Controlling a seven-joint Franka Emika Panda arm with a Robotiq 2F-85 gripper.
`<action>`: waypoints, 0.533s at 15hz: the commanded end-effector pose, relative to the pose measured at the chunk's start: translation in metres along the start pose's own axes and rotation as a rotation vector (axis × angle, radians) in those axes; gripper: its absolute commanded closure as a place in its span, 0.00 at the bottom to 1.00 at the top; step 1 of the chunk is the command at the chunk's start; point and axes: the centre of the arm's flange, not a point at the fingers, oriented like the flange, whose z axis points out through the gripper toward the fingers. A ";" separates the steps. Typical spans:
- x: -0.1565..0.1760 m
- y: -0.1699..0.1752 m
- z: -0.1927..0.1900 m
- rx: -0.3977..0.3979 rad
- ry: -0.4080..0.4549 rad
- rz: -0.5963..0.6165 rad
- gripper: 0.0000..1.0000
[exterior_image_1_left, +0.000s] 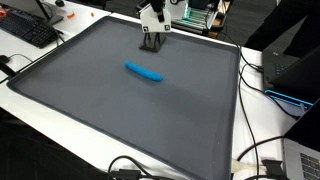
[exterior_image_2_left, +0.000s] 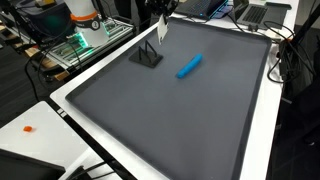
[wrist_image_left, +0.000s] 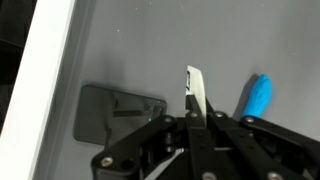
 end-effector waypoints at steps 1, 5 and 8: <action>-0.016 -0.020 -0.020 -0.072 -0.007 -0.157 0.99; -0.029 -0.042 -0.029 -0.140 0.014 -0.371 0.99; -0.033 -0.059 -0.033 -0.186 0.041 -0.524 0.99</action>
